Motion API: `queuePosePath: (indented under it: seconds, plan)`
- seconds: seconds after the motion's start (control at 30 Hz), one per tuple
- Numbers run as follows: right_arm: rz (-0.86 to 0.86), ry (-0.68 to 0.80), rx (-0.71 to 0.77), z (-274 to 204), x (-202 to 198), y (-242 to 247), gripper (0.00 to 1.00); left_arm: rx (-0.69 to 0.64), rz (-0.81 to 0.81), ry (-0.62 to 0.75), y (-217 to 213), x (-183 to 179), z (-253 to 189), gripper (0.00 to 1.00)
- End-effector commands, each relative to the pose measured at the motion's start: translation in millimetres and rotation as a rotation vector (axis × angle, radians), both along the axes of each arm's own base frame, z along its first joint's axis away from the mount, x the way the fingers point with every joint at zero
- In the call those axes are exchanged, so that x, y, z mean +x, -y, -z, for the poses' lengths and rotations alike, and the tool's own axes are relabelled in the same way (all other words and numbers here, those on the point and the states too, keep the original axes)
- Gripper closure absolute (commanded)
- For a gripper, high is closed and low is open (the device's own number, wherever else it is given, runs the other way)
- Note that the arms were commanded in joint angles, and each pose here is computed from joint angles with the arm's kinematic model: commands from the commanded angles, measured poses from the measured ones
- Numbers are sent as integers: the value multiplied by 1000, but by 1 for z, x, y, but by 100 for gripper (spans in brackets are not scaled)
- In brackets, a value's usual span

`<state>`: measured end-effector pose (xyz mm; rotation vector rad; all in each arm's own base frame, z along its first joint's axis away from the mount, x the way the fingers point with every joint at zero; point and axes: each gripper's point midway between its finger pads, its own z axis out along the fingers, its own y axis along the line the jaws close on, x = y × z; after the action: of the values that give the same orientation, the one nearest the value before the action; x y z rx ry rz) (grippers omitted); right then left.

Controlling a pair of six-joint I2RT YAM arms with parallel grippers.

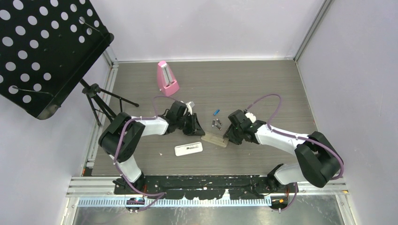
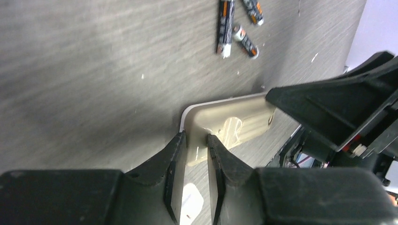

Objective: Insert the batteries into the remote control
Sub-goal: Adjust the remote control at the center of the board.

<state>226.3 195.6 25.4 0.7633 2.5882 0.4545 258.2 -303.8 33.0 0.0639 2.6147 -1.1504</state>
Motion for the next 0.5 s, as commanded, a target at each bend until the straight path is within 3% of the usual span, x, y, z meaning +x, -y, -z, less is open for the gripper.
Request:
queuePosePath:
  seconds: [0.0,0.27,0.4,0.47]
  plan:
    - [-68,105,33,-23,24,-17,58,22,-28,-5,-10,-19,3,75]
    - [-151,171,-63,-45,33,-9,47,11,-26,24,-16,-26,-4,66]
    - [-119,159,-154,-51,31,11,31,50,-39,25,-21,-24,-4,55]
    - [-118,153,-158,-52,27,14,30,62,-52,34,-22,-21,-5,50]
